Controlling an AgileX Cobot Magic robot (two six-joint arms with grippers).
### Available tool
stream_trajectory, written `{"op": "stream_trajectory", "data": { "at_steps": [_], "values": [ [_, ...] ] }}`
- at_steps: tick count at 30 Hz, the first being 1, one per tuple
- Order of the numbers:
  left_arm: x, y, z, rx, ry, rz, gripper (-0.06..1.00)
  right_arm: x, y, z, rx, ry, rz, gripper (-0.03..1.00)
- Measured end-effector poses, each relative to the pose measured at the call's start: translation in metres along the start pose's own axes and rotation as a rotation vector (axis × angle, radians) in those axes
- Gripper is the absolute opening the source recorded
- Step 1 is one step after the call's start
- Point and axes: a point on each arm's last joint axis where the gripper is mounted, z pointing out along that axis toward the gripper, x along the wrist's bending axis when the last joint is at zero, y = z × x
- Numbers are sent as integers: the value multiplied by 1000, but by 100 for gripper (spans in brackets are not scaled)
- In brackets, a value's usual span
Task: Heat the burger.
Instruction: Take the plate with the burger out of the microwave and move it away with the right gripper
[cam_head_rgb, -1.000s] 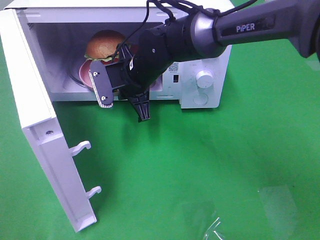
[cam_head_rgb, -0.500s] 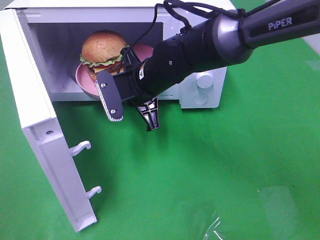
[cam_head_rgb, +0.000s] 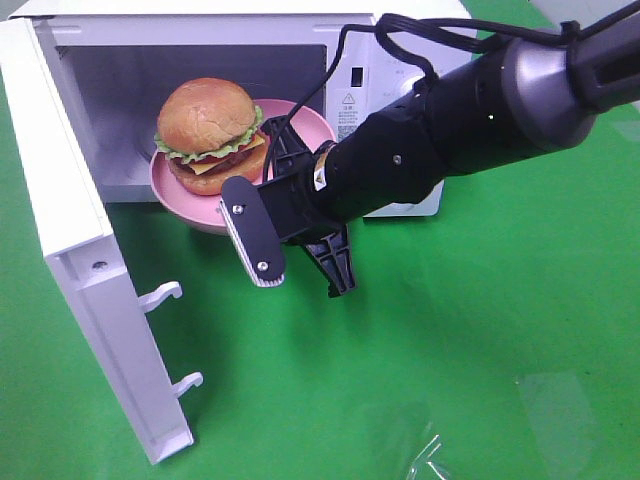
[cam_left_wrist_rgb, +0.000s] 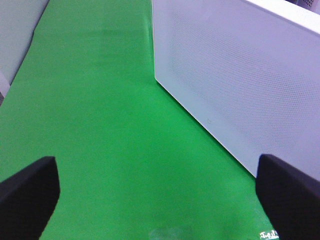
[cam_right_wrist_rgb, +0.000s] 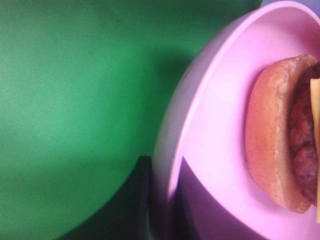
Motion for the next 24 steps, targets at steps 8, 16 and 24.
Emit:
{"op": "stream_trajectory", "data": {
  "at_steps": [8,16,24],
  "values": [
    [0,0,0,0,0,0,99,9,2,-20,-6,9,28,8],
    [0,0,0,0,0,0,99,19,1,-44,-8,14,57,8],
    [0,0,0,0,0,0,99,35,-3,-67,-2,32,94,8]
  ]
}}
